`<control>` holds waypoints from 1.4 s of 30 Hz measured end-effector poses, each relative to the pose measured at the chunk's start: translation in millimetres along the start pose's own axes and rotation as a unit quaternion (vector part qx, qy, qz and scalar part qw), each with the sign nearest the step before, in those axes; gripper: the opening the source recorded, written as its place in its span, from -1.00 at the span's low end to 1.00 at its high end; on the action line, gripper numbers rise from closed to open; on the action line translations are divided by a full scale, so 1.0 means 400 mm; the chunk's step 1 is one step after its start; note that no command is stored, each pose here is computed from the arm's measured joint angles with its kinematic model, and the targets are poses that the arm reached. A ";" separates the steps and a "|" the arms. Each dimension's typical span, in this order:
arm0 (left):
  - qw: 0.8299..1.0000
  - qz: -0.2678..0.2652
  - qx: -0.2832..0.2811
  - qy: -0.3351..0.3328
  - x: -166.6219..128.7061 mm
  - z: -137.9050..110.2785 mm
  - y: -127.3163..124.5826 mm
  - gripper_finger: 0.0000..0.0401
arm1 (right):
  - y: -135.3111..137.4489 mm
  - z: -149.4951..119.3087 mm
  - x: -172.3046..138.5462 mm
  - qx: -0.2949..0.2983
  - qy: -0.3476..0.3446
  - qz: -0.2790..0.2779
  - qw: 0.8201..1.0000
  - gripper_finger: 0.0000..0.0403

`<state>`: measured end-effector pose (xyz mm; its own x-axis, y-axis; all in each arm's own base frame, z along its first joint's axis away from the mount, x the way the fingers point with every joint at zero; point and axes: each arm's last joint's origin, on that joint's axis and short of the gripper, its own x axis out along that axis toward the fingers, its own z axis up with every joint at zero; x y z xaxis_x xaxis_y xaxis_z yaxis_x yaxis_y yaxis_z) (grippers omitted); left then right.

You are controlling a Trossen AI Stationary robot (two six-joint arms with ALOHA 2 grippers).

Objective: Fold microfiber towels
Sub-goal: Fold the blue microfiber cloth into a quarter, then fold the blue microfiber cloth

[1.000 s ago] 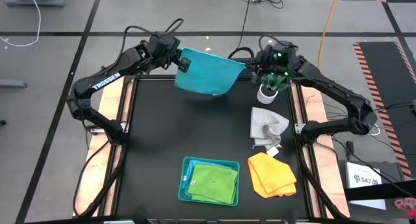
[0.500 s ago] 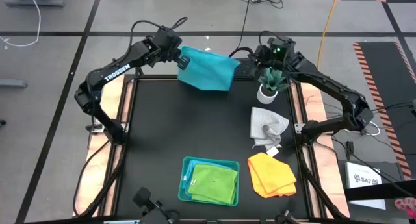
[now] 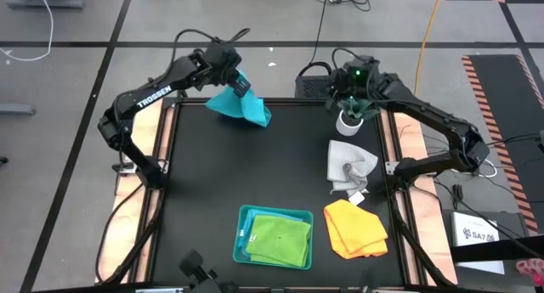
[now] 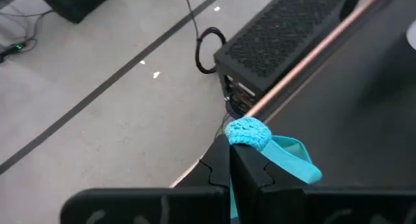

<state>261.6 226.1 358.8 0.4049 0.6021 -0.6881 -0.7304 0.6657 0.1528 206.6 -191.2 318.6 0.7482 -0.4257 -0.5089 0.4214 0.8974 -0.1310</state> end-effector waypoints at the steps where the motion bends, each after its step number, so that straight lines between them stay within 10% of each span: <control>1: 1.000 -0.005 0.003 0.001 -0.001 -0.001 -0.007 -0.99 | 0.008 -0.004 0.004 0.006 -0.002 0.015 1.000 -1.00; 24: 0.987 -0.138 0.040 0.076 -0.093 -0.070 -0.274 -1.00 | 0.092 -0.126 0.267 0.052 0.040 0.199 0.978 -1.00; 42: 0.958 -0.235 0.023 0.165 -0.226 -0.178 -0.472 -0.99 | 0.231 -0.092 0.273 -0.084 0.006 0.228 0.970 -0.73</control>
<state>323.8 14.6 341.8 0.4820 0.0648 -0.8738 -0.4823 0.8522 -0.2028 308.5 -150.6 219.5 0.8310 0.0196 -0.5560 -0.0412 0.9988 -0.0264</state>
